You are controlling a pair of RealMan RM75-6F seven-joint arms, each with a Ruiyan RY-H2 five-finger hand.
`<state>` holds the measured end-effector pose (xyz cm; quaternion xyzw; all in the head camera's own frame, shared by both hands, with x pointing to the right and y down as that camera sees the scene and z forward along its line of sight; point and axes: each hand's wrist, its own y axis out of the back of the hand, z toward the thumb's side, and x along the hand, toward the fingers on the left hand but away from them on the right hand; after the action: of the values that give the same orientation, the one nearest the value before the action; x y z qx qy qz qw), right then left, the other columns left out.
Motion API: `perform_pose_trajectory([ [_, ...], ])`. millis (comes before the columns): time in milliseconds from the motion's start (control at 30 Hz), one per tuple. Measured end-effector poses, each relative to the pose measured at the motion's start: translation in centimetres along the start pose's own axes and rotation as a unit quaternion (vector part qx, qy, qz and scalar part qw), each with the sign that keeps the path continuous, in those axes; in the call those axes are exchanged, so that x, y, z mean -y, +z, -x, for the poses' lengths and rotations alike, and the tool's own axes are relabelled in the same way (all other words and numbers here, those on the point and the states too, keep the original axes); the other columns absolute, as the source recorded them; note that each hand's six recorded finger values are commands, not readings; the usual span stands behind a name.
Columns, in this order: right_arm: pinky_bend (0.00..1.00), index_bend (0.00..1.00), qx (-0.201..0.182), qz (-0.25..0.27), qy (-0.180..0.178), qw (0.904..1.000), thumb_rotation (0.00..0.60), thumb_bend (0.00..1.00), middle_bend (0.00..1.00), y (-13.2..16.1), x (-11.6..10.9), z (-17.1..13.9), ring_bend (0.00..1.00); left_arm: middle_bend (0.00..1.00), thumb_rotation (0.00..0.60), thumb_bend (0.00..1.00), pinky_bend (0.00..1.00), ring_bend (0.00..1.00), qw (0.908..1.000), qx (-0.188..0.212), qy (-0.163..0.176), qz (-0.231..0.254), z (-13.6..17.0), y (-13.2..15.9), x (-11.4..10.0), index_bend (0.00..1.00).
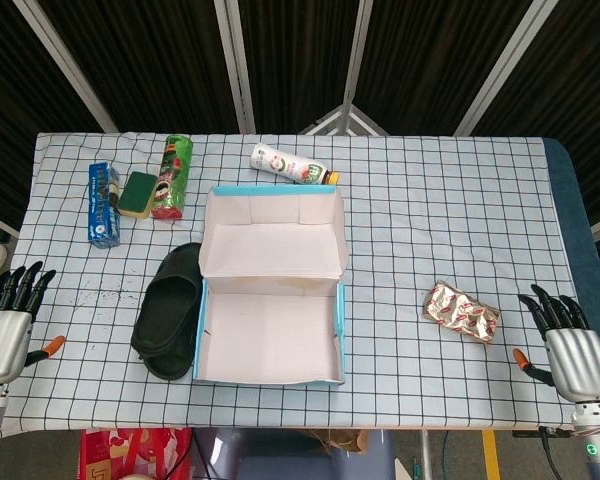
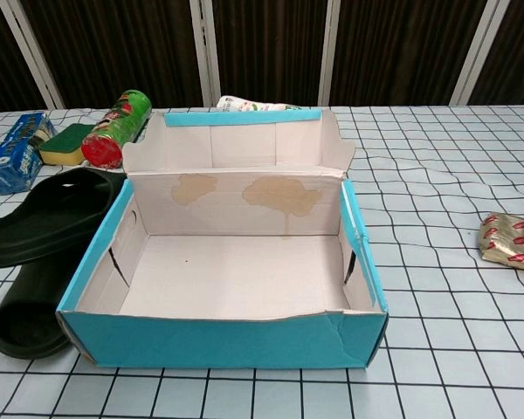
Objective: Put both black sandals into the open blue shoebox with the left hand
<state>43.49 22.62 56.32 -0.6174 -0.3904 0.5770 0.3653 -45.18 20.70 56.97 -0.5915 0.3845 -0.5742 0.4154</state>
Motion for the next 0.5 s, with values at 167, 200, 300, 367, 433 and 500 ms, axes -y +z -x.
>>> perform_pose_trajectory([
  [167,0.10,0.16,-0.002,-0.004,0.006,1.0000,0.600,0.29,0.08,0.24,0.24,0.02,0.16,0.00,0.600,0.25,0.03,0.00,1.0000,0.001,0.000,0.002,0.08,0.00,-0.17,0.10],
  [200,0.10,0.16,-0.003,-0.004,0.006,1.0000,0.600,0.29,0.08,0.30,0.25,-0.01,0.16,0.00,0.600,0.25,0.03,0.00,1.0000,0.002,0.001,0.003,0.11,0.06,-0.23,0.10],
  [300,0.10,0.16,-0.005,-0.007,0.008,0.9999,0.600,0.29,0.08,0.38,0.38,-0.19,0.16,0.00,0.600,0.25,0.03,0.00,1.0000,0.005,0.001,0.006,0.22,0.28,-0.37,0.10],
  [367,0.10,0.16,-0.003,-0.005,0.008,1.0000,0.600,0.29,0.08,0.35,0.34,-0.17,0.16,0.00,0.600,0.25,0.03,0.00,1.0000,0.006,-0.002,0.007,0.29,0.34,-0.31,0.10],
  [433,0.10,0.16,-0.002,-0.004,0.005,1.0000,0.600,0.29,0.08,0.35,0.21,-0.15,0.16,0.00,0.600,0.25,0.03,0.00,0.9999,0.006,-0.008,0.009,0.31,0.37,-0.21,0.10],
  [500,0.10,0.16,-0.001,-0.004,0.004,1.0000,0.600,0.29,0.08,0.33,0.16,-0.19,0.16,0.00,0.600,0.25,0.03,0.00,0.9999,0.005,-0.011,0.012,0.24,0.28,-0.17,0.10],
])
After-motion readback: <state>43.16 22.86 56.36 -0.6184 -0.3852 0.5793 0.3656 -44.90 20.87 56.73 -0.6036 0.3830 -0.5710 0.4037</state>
